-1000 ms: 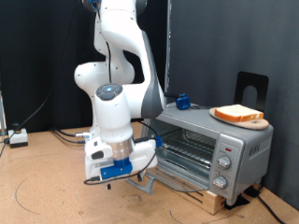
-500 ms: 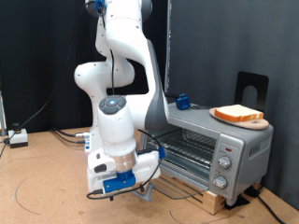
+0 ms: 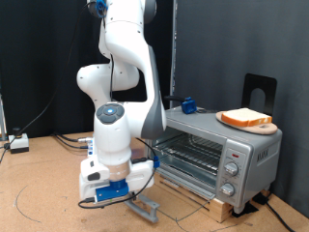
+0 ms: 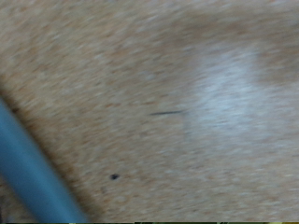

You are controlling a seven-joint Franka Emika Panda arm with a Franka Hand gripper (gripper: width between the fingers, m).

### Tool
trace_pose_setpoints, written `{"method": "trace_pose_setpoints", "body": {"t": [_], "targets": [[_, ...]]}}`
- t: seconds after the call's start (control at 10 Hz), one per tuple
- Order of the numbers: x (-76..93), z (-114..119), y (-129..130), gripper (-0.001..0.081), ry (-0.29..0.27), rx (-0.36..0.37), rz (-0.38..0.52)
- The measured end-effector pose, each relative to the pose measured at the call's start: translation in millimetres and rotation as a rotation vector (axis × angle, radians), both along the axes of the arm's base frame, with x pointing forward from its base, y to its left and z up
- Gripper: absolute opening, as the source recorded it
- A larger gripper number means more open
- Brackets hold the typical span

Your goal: Make a piece of toast with the oven

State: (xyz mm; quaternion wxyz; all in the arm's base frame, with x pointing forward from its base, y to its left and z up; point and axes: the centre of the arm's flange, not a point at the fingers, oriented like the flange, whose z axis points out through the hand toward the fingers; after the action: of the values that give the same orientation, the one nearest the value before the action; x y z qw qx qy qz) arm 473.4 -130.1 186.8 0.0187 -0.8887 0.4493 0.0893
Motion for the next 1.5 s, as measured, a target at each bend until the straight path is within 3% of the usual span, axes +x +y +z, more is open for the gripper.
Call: {"method": "trace_pose_setpoints", "body": {"t": [0.2, 0.4, 0.6, 0.8, 1.1, 1.5], "targets": [[3.7, 9, -25, 0.0809, -0.045, 0.009, -0.052], [8.8, 27, -43, 0.0809, -0.069, 0.039, -0.037], [8.4, 36, -44, 0.0809, -0.069, 0.058, -0.024], [5.8, 44, -37, 0.0809, -0.072, 0.151, 0.011], [-2.9, 83, -31, 0.0809, -0.122, 0.346, 0.089], [-21.8, 133, -30, 0.0809, -0.109, 0.463, 0.202]]}}
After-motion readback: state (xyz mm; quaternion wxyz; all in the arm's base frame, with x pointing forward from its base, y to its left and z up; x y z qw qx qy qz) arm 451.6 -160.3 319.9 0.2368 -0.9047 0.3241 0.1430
